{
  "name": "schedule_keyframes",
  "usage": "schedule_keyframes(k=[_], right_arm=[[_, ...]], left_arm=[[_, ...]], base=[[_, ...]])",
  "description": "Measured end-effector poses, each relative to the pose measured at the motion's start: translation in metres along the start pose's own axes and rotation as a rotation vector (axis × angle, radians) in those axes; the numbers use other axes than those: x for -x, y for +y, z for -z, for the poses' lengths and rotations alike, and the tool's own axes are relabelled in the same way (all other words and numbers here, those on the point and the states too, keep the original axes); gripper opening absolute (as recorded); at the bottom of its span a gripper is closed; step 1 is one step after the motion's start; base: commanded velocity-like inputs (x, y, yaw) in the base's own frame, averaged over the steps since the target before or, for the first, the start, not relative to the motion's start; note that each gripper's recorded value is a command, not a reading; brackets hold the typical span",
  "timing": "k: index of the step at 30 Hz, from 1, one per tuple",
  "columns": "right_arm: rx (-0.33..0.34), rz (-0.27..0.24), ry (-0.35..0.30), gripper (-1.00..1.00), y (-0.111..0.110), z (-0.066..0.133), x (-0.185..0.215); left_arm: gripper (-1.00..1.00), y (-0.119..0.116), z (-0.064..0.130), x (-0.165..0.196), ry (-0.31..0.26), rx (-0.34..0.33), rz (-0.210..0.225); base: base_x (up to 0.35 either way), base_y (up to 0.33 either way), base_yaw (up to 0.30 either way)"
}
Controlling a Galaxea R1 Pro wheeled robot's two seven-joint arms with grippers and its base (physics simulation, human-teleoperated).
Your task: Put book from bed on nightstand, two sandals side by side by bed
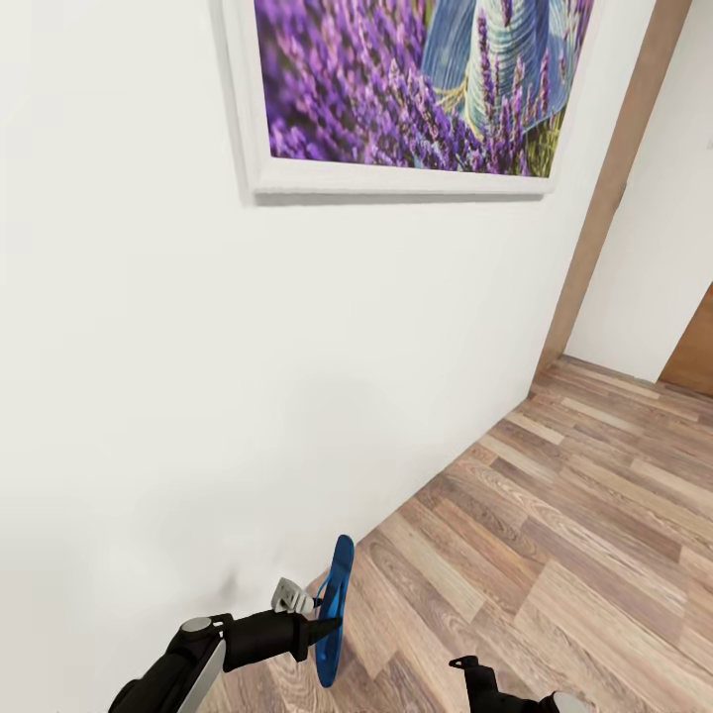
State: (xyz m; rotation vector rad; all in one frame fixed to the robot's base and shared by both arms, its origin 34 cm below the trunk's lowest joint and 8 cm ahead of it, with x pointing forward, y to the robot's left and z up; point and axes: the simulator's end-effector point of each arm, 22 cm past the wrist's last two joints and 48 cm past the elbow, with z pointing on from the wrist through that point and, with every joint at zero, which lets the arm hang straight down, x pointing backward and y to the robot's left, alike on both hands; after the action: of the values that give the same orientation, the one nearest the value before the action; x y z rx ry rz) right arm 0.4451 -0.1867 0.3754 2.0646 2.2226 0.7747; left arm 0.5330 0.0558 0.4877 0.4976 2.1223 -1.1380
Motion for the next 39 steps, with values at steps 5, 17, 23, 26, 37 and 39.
schedule_keyframes(k=[5, 17, 23, 26, 37, 39], right_arm=[[0.001, 0.000, 0.000, 1.00, -0.006, -0.009, 0.003], [0.001, -0.001, 0.003, 1.00, -0.021, -0.030, 0.009], [0.000, -0.001, 0.003, 1.00, -0.029, -0.041, 0.013], [0.000, -0.001, 0.003, 1.00, -0.033, -0.046, 0.015], [0.001, 0.001, 0.003, 1.00, -0.048, -0.066, 0.021], [0.001, 0.001, 0.003, 1.00, -0.050, -0.069, 0.023]], left_arm=[[-1.00, 0.005, -0.003, -0.009, 0.000, -0.001, 0.000], [-1.00, 0.016, -0.011, -0.033, 0.001, -0.001, 0.001], [-1.00, 0.022, -0.015, -0.044, 0.001, -0.001, 0.000], [-1.00, 0.025, -0.017, -0.050, 0.000, -0.001, 0.000], [-1.00, 0.035, -0.025, -0.072, 0.000, -0.001, 0.000], [-1.00, 0.037, -0.026, -0.076, 0.000, -0.001, 0.000]], base=[[0.000, 0.000, 0.000], [0.000, 0.000, 0.000], [0.000, 0.000, 0.000], [0.000, 0.000, 0.000], [0.000, 0.000, 0.000], [0.000, 0.000, 0.000]])
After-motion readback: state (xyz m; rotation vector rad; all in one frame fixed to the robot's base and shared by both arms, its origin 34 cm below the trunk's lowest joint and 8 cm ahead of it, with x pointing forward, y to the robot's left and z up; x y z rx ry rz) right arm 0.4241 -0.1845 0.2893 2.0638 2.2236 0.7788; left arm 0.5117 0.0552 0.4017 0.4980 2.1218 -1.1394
